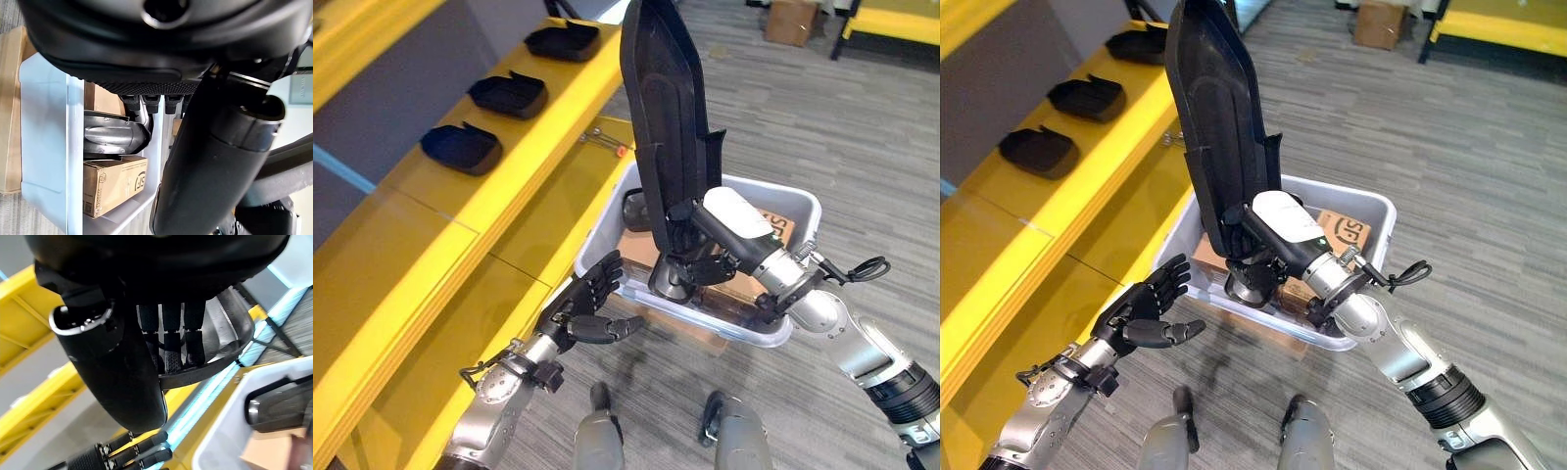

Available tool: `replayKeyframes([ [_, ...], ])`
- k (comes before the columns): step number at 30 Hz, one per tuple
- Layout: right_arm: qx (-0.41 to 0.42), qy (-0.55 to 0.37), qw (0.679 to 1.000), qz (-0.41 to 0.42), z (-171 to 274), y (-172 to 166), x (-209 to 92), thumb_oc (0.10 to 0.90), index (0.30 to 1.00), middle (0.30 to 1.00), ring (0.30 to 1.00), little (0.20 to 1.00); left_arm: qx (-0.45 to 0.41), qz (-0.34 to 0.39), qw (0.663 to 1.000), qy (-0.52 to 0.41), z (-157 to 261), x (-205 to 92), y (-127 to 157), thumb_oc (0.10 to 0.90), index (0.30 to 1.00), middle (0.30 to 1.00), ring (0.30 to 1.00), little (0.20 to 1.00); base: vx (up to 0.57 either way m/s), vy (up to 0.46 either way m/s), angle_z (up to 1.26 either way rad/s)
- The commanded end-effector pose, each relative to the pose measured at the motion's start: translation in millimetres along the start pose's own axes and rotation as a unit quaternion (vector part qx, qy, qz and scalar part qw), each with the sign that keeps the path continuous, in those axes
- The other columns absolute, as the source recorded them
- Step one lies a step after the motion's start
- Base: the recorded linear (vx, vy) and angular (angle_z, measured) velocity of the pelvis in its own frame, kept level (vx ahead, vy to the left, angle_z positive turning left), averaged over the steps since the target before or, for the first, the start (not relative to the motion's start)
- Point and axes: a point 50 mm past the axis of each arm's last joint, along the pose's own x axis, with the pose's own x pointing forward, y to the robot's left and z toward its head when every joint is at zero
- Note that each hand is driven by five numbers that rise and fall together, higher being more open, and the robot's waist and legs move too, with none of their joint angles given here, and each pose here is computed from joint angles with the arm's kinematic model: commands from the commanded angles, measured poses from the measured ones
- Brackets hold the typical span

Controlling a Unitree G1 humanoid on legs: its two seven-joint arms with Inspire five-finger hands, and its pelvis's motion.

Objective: Move parts from the plastic box to the shelf.

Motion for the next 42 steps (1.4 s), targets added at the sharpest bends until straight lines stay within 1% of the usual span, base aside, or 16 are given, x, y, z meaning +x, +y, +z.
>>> replayKeyframes([
  [1,0.025,-0.114,0.989,-0.088,33.3,-26.6,11.7,0.4,0.3,0.3,0.3,0.3,0.04,-0.025,0.996,-0.069,25.0,0.0,-3.5,0.9,1.0,1.0,1.0,1.0,-0.02,0.211,0.77],
  [4,0.029,-0.108,0.989,-0.096,32.6,-21.7,9.3,0.4,0.3,0.3,0.3,0.3,0.036,-0.035,0.997,-0.057,21.7,-1.9,-7.0,0.9,1.0,1.0,1.0,1.0,0.03,0.252,0.64],
  [6,0.039,-0.106,0.988,-0.105,32.7,-21.8,9.8,0.4,0.3,0.3,0.3,0.3,0.054,-0.035,0.997,-0.051,21.9,-4.4,-8.7,0.9,1.0,1.0,1.0,1.0,0.02,0.253,0.67],
  [11,0.062,-0.108,0.988,-0.088,36.3,-16.5,6.9,0.4,0.3,0.3,0.3,0.3,0.053,-0.023,0.998,-0.041,19.9,-17.2,-6.3,0.9,1.0,1.0,1.0,1.0,0.0,0.238,0.2],
  [19,0.118,-0.12,0.986,-0.003,46.7,-0.5,11.6,0.4,0.3,0.3,0.3,0.3,0.043,0.032,0.998,-0.027,14.5,-37.9,7.8,0.9,1.0,1.0,1.0,1.0,-0.03,0.136,0.1],
  [22,0.112,-0.12,0.986,0.008,46.8,1.8,14.5,0.4,0.3,0.3,0.3,0.3,0.043,0.042,0.998,-0.024,13.1,-40.7,10.2,0.9,1.0,1.0,1.0,1.0,-0.01,0.107,0.15],
  [24,0.128,-0.118,0.985,0.02,46.9,3.4,17.5,0.4,0.3,0.3,0.3,0.3,0.039,0.047,0.998,-0.021,10.9,-42.4,11.9,0.9,1.0,1.0,1.0,1.0,-0.01,0.142,0.11],
  [25,0.138,-0.119,0.982,0.042,47.8,5.1,20.8,0.4,0.3,0.3,0.3,0.3,0.041,0.048,0.998,-0.021,10.7,-43.1,12.8,0.9,1.0,1.0,1.0,1.0,-0.02,0.153,0.09],
  [29,0.19,-0.112,0.972,0.084,49.7,12.3,30.0,0.4,0.3,0.3,0.3,0.3,0.05,0.036,0.998,-0.021,11.3,-38.6,11.9,0.9,1.0,1.0,1.0,1.0,-0.03,0.216,0.19],
  [30,0.2,-0.111,0.969,0.095,48.5,16.6,35.7,0.4,0.3,0.3,0.3,0.3,0.057,0.022,0.998,-0.022,12.8,-34.6,11.0,0.9,1.0,1.0,1.0,1.0,-0.04,0.163,0.13],
  [36,0.181,-0.104,0.974,0.093,47.1,22.2,43.3,0.4,0.3,0.3,0.3,0.3,0.058,0.007,0.998,-0.025,12.7,-24.3,8.0,0.9,1.0,1.0,1.0,1.0,-0.01,0.181,0.15],
  [40,0.16,-0.064,0.982,0.075,34.9,21.8,42.4,0.4,0.3,0.3,0.3,0.3,0.063,-0.019,0.998,-0.021,12.1,-18.5,4.4,0.9,1.0,1.0,1.0,1.0,0.02,0.21,0.42],
  [42,0.162,-0.032,0.984,0.062,23.5,21.7,38.4,0.4,0.3,0.3,0.3,0.3,0.065,-0.046,0.997,-0.013,9.4,-15.9,0.4,0.9,1.0,1.0,1.0,1.0,0.11,0.13,0.9],
])
